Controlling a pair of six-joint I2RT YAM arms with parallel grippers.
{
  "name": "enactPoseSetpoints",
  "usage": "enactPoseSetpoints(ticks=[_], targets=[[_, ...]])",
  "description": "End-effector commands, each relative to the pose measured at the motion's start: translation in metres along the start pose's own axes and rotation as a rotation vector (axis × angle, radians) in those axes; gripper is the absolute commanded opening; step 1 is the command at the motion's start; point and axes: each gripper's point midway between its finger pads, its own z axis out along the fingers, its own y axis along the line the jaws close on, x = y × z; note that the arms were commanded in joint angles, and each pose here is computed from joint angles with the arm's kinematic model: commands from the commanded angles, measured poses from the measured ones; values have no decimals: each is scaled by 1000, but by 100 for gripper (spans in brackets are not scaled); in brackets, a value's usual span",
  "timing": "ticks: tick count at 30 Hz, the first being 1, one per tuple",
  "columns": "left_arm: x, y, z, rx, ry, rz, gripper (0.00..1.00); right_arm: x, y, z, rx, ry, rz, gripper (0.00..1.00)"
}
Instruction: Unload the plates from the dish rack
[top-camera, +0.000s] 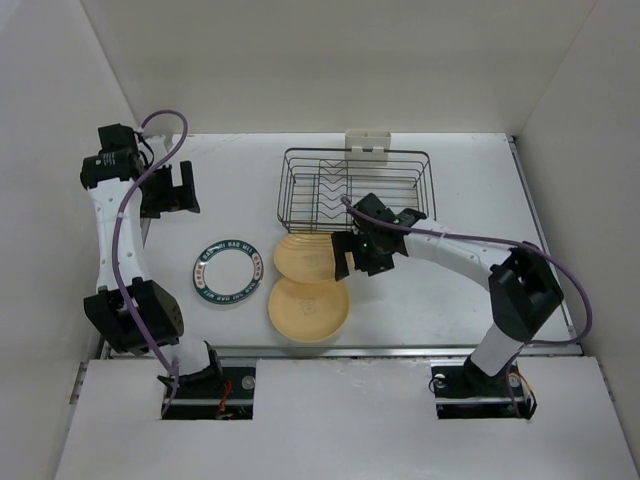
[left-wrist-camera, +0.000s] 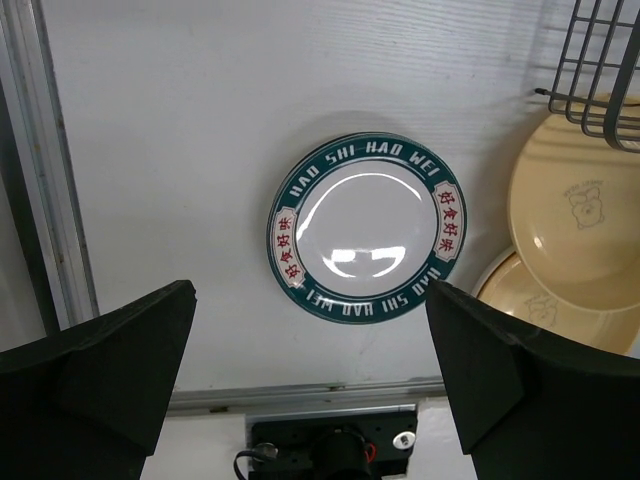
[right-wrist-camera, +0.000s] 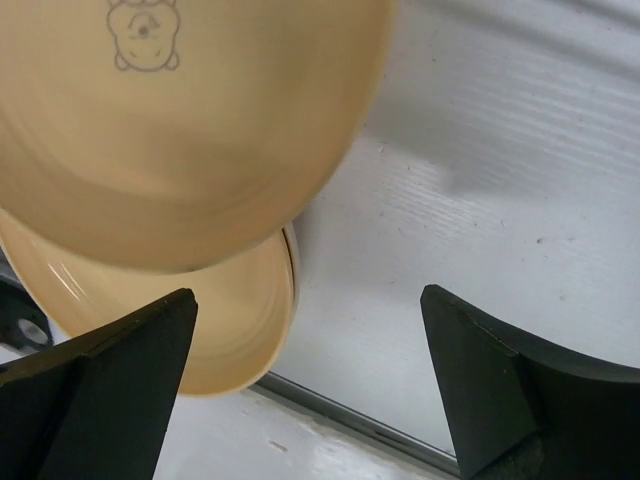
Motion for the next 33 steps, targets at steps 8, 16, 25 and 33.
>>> enactPoseSetpoints(ticks=[8, 16, 25, 33], targets=[[10, -5, -8, 12, -11, 18, 100, -80, 30, -6, -133, -300, 236, 89], [24, -5, -11, 3, -2, 25, 100, -81, 12, 22, -116, -239, 301, 79], [27, -2, -15, -20, -8, 36, 100, -80, -8, 26, -73, -241, 321, 69], [24, -1, -15, -21, -16, 48, 100, -88, -24, -20, 38, -334, 275, 69]])
